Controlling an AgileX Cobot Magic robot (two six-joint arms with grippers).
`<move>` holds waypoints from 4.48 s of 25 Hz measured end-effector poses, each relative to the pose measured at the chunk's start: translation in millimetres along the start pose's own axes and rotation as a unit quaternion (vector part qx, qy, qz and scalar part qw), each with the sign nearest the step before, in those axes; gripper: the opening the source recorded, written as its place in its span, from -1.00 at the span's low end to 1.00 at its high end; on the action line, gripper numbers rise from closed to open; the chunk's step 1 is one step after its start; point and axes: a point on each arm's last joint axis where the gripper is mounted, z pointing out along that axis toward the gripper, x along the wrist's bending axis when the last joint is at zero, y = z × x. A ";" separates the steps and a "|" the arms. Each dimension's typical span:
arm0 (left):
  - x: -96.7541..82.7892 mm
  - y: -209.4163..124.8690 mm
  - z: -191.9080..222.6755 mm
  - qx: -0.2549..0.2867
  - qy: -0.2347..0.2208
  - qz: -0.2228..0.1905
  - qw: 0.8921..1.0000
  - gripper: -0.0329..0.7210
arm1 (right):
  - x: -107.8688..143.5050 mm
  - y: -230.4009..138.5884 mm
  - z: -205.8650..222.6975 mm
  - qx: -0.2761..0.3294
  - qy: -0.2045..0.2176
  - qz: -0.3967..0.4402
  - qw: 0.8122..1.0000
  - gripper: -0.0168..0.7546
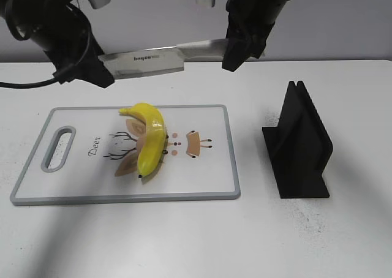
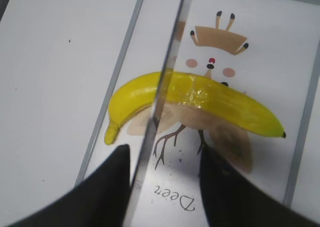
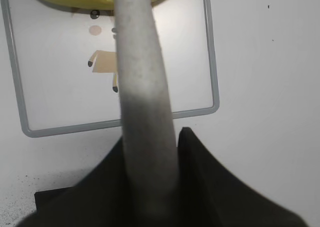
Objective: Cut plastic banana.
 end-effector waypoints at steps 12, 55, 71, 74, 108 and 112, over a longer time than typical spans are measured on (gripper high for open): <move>12.5 8.8 -1.4 -0.053 0.066 -0.032 0.996 0.64 | -3.7 -4.1 -1.7 0.004 -0.008 0.000 1.000 -0.54; -106.3 -77.4 -158.2 0.108 0.175 -0.483 0.851 0.64 | 93.7 -35.0 -104.7 -0.082 -0.062 0.389 0.916 -0.54; -240.8 -120.4 -177.1 -0.063 0.305 -0.424 0.851 0.52 | 187.1 -114.8 -104.1 -0.170 -0.155 0.510 0.829 -0.54; -260.9 -127.5 -178.5 -0.093 0.326 -0.410 0.847 0.52 | 196.5 -123.9 -99.6 -0.166 -0.153 0.532 0.816 -0.54; -311.1 -157.0 -156.1 -0.155 0.348 -0.403 0.832 0.41 | 162.5 -125.0 -70.6 -0.024 -0.161 0.626 0.763 -0.54; -311.1 -156.9 -156.1 -0.155 0.348 -0.403 0.832 0.41 | 157.4 -122.8 -66.6 -0.019 -0.158 0.627 0.762 -0.54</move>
